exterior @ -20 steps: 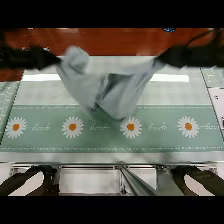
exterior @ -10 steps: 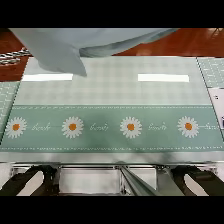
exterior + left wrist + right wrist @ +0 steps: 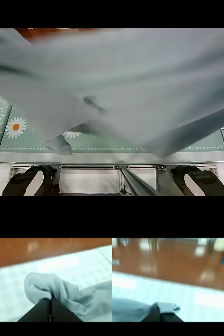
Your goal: Fold the shirts.
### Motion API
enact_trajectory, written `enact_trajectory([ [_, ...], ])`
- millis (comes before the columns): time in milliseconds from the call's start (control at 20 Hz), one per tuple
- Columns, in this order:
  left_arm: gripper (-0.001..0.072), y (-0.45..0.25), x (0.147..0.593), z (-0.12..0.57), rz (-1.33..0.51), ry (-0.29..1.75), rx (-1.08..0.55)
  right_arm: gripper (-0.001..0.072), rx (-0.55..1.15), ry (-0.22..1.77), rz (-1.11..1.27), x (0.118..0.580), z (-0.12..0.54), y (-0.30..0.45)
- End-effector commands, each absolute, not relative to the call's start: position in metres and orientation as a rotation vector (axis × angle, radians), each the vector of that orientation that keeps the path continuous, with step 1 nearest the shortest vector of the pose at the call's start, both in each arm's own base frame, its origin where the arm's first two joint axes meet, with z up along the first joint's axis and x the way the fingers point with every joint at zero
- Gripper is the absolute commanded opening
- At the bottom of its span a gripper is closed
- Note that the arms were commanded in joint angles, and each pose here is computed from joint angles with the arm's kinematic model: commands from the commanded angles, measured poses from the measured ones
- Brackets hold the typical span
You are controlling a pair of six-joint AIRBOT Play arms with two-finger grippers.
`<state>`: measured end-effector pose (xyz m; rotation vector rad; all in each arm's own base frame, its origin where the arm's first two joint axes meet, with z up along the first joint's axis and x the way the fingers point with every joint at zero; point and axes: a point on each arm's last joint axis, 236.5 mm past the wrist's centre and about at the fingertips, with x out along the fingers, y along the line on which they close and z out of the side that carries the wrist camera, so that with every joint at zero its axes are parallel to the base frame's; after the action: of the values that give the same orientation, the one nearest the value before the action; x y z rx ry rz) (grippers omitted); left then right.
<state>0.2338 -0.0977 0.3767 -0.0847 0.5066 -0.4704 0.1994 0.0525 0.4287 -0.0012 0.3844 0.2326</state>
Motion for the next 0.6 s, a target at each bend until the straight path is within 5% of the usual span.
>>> enact_trajectory([
  [0,0.0013,-0.108,0.238,0.278,-0.525,0.791,-0.192,0.0021,0.024,0.589,0.277,0.217,0.366,0.064],
  [250,0.0014,-0.136,0.272,0.104,-0.542,1.087,-0.342,0.0021,0.098,0.831,0.29,0.291,0.24,0.075],
  [550,0.0014,-0.115,0.4,0.019,-0.345,1.066,-0.448,0.0021,0.15,0.97,0.182,0.409,0.13,0.05],
])
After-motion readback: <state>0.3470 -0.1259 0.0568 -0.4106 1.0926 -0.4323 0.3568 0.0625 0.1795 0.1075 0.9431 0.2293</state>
